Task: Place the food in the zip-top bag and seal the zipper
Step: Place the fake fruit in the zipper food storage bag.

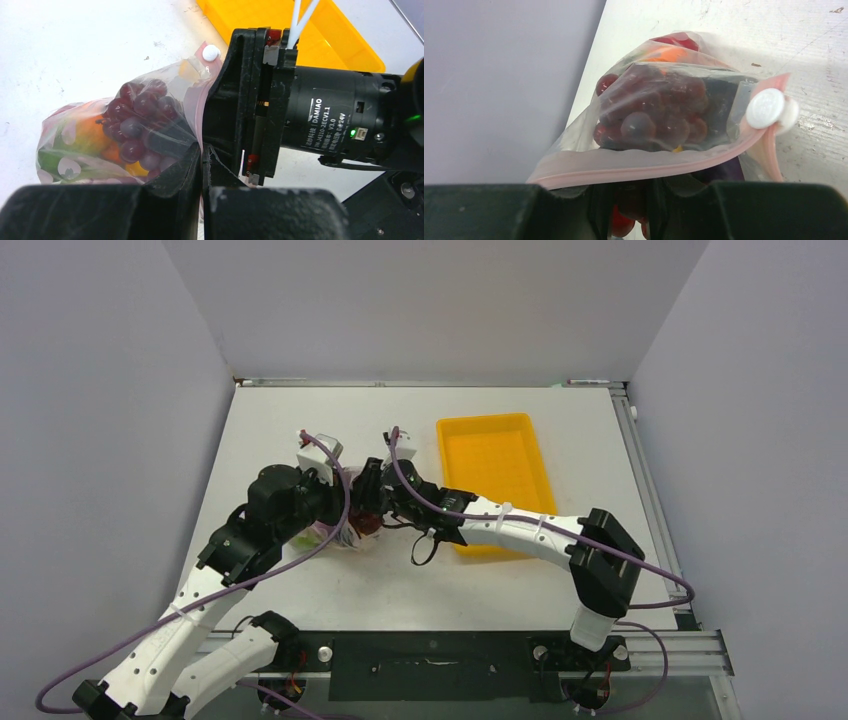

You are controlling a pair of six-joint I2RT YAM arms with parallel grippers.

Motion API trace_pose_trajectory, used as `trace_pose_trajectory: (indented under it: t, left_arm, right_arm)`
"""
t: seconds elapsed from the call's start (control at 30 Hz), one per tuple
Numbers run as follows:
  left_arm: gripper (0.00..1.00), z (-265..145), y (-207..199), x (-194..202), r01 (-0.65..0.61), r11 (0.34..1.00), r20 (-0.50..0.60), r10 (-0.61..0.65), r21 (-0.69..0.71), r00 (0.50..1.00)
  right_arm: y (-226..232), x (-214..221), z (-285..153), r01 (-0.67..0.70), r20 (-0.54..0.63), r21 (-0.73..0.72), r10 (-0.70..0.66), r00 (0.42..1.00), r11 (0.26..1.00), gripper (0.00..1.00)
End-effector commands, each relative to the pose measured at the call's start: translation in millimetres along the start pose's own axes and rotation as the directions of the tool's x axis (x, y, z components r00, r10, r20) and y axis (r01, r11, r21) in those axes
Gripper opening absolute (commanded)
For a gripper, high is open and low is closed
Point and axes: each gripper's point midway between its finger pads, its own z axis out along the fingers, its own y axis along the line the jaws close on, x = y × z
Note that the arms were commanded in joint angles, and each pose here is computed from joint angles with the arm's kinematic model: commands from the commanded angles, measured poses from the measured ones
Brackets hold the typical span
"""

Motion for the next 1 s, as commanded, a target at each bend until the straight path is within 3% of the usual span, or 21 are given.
trace_pose_trajectory:
  t: [0.0, 0.3, 0.6, 0.97]
  left_arm:
    - [0.0, -6, -13, -21, -0.003, 0.998, 0.062, -0.001, 0.061, 0.998]
    - [0.0, -7, -8, -22, 0.0, 0.999, 0.07, -0.003, 0.033, 0.998]
    - [0.0, -8, -1, -24, 0.008, 1.0, 0.087, -0.007, -0.006, 0.996]
    - [0.0, -7, 0, -23, 0.01, 1.0, 0.083, -0.009, -0.014, 0.997]
  right_arm:
    - [16, -28, 13, -0.072, 0.146, -0.047, 0.078, 0.986, 0.996, 0.24]
    - [20, -13, 10, -0.014, 0.087, -0.1, 0.023, 0.996, 0.995, 0.56]
    - [23, -32, -30, 0.076, 0.116, -0.096, -0.065, 0.991, 0.993, 0.59]
    - [2, -47, -77, 0.188, 0.13, 0.008, -0.187, 0.974, 0.982, 0.61]
